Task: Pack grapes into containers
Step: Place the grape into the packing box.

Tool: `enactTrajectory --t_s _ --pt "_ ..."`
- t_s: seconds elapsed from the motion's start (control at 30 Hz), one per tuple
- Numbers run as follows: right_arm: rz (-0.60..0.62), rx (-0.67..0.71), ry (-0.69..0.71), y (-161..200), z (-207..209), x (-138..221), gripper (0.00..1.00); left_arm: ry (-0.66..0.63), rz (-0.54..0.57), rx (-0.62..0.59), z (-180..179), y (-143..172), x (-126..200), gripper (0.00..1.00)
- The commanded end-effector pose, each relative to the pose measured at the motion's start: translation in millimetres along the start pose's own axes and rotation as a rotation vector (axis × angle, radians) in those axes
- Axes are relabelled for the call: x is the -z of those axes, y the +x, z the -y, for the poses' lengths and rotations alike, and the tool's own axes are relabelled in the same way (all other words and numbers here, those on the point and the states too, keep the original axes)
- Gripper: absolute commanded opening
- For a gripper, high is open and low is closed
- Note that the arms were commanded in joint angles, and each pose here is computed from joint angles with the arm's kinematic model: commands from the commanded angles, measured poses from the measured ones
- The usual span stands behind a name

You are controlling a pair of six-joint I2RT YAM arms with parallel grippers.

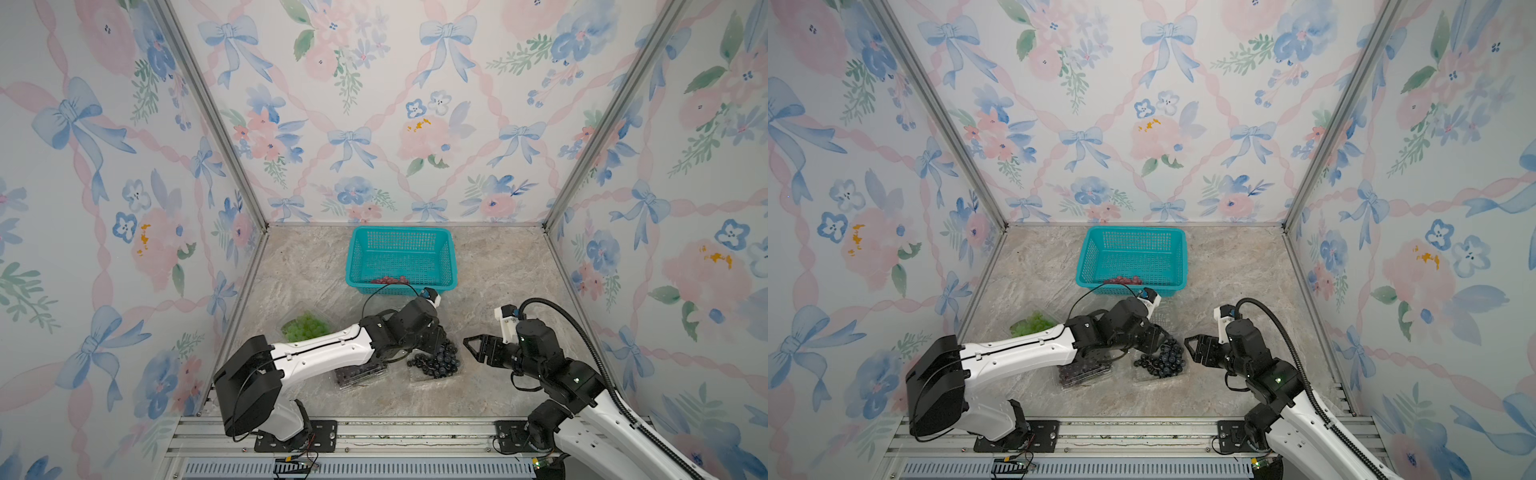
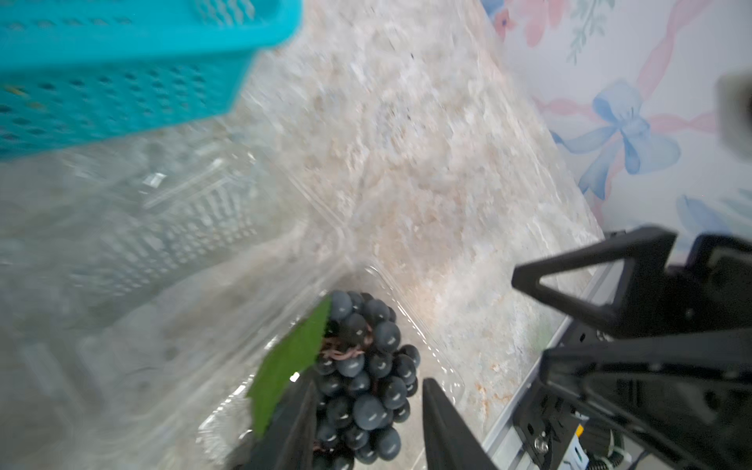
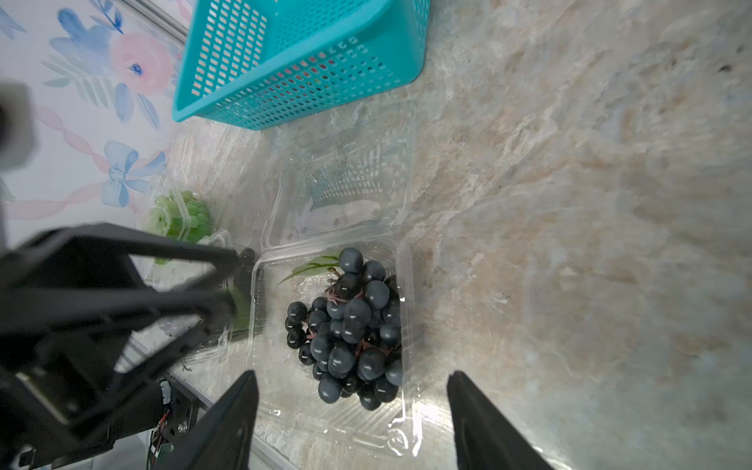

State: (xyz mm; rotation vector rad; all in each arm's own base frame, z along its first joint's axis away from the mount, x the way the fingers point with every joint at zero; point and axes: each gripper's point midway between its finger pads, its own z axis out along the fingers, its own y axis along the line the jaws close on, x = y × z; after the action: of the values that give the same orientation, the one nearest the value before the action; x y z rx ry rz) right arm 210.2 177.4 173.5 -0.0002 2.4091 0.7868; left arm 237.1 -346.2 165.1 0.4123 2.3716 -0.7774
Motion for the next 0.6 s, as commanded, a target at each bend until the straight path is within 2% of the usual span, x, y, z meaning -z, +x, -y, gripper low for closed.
enactTrajectory --t_s 0.0,0.07,0.13,0.23,0.3,0.43,0.57 --pt "0.056 0.123 0.046 -21 -19 -2 0.60 -0.070 0.156 0.144 -32 -45 24 0.52" --pt "0.063 0.177 0.030 -32 -35 -7 0.51 -0.114 0.239 0.150 -40 -73 35 0.57" --pt "0.070 0.208 0.008 -48 -52 -14 0.51 -0.149 0.300 0.143 -44 -98 41 0.65" --pt "0.074 0.269 0.003 -77 -74 -22 0.74 -0.182 0.339 0.156 -56 -126 39 0.68" --pt "0.074 0.276 -0.006 -96 -81 -31 0.85 -0.207 0.343 0.146 -65 -139 33 0.71" --pt "0.086 0.179 -0.115 -138 -85 -53 0.86 -0.289 0.333 0.151 -99 -157 19 0.74" --pt "0.113 0.096 -0.175 -162 -74 -68 0.87 -0.377 0.277 0.139 -131 -172 0 0.74"
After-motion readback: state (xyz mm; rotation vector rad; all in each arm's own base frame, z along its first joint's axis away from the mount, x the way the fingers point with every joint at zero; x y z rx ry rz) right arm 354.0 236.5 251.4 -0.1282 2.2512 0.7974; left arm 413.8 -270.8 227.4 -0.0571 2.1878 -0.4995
